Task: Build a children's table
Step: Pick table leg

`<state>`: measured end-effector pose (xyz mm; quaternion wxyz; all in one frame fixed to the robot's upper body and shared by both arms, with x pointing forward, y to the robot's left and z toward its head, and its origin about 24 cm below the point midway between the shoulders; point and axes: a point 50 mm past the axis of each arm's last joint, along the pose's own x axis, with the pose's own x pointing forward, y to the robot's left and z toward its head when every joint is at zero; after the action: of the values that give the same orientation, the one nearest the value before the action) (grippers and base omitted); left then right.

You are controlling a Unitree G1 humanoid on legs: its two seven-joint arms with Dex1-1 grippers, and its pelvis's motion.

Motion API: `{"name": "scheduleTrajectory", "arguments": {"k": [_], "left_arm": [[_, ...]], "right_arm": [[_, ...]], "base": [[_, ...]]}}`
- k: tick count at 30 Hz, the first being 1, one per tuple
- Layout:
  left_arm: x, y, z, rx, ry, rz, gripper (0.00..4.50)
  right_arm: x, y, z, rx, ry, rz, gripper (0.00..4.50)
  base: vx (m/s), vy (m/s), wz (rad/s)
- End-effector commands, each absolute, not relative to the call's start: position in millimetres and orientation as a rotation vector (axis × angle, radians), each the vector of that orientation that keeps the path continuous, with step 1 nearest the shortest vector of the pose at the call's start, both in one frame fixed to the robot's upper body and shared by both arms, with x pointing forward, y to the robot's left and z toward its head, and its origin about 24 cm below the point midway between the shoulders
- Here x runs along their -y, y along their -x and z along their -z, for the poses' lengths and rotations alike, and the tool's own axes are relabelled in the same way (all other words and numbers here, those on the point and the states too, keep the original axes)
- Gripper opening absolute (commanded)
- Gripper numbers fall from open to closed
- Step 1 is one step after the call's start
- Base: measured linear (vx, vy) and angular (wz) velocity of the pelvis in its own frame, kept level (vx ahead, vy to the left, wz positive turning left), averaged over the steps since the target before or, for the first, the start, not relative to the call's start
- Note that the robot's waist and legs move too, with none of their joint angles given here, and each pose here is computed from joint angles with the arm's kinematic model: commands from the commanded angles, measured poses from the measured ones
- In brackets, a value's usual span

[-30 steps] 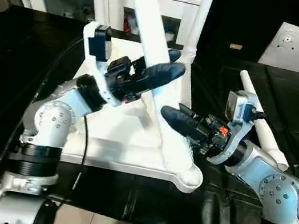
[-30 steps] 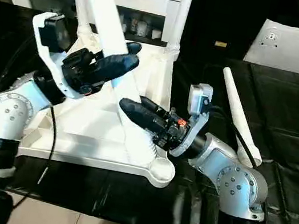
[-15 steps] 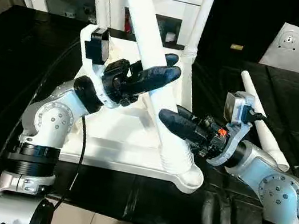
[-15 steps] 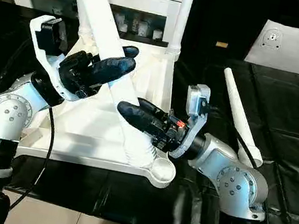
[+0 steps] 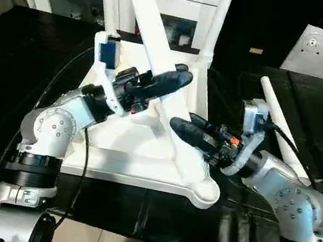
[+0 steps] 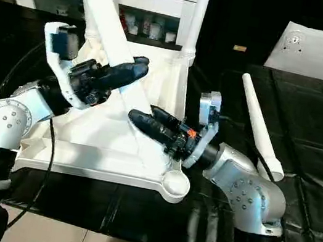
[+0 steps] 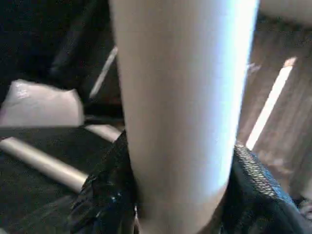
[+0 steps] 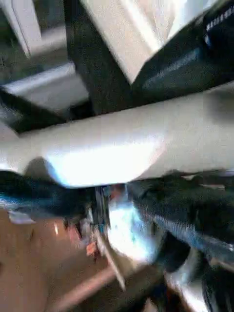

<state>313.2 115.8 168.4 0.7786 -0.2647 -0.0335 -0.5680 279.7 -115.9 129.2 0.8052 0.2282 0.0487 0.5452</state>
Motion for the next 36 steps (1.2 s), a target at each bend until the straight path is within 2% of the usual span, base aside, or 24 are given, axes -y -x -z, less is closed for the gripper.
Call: {"name": "scheduleTrajectory", "arguments": {"k": [1,5,6,9,11,12,13,15,18,22,25,33,34,36], "left_arm": [[-118,-317,-171,0.078,0.548,1.172,1.88],[-121,-322,-172,0.079,0.521,1.101,1.85],[-124,-324,-172,0.076,0.486,1.056,1.85],[-125,-325,-173,0.07,0.442,1.025,1.84],[-123,-328,-175,0.022,0.291,0.948,1.84],[-123,-328,-175,0.022,0.291,0.948,1.84],[-120,-330,-178,0.013,0.259,0.897,1.84],[-116,-331,-181,0.009,0.195,0.86,1.84],[-112,-330,-183,0.01,0.17,0.844,1.84],[-104,-329,-186,0.009,0.124,0.831,1.84],[-99,-326,-188,0.004,0.107,0.839,1.84],[-97,-324,-189,-0.01,0.077,0.838,1.84],[-96,-324,-190,-0.012,0.079,0.842,1.84],[-95,-324,-190,-0.015,0.081,0.847,1.84]], "right_arm": [[116.5,-286.6,-133,-0.069,-0.444,-1.115,2.93],[118.4,-292.7,-134,-0.047,-0.423,-1.056,3.1],[119.3,-296.8,-134,-0.032,-0.388,-1.017,3.35],[119.0,-299.9,-136,-0.021,-0.347,-0.991,3.6],[108.5,-303.9,-141,0.027,-0.148,-0.952,3.73],[108.5,-303.9,-141,0.027,-0.148,-0.952,3.8],[100.2,-306.4,-141,0.058,-0.043,-0.911,3.84],[90.3,-304.5,-133,-0.025,0.054,-0.955,3.97],[84.7,-302.3,-124,-0.096,0.07,-0.975,4.2],[77.0,-304.5,-114,-0.13,0.065,-0.916,4.2],[69.2,-307.8,-109,-0.147,0.014,-0.871,3.93],[58.1,-308.0,-100,-0.183,0.029,-0.852,3.25],[58.1,-308.8,-99,-0.19,0.031,-0.842,3.04],[58.2,-310.5,-98,-0.202,0.033,-0.821,2.96]], "base": [[0.0,0.0,0.0],[0.0,0.0,0.0],[0.0,0.0,0.0],[0.0,0.0,0.0],[0.0,0.0,0.0],[0.0,0.0,0.0],[0.0,0.0,0.0],[0.0,0.0,0.0],[0.0,0.0,0.0],[0.0,0.0,0.0],[0.0,0.0,0.0],[0.0,0.0,0.0],[0.0,0.0,0.0],[0.0,0.0,0.0]]}}
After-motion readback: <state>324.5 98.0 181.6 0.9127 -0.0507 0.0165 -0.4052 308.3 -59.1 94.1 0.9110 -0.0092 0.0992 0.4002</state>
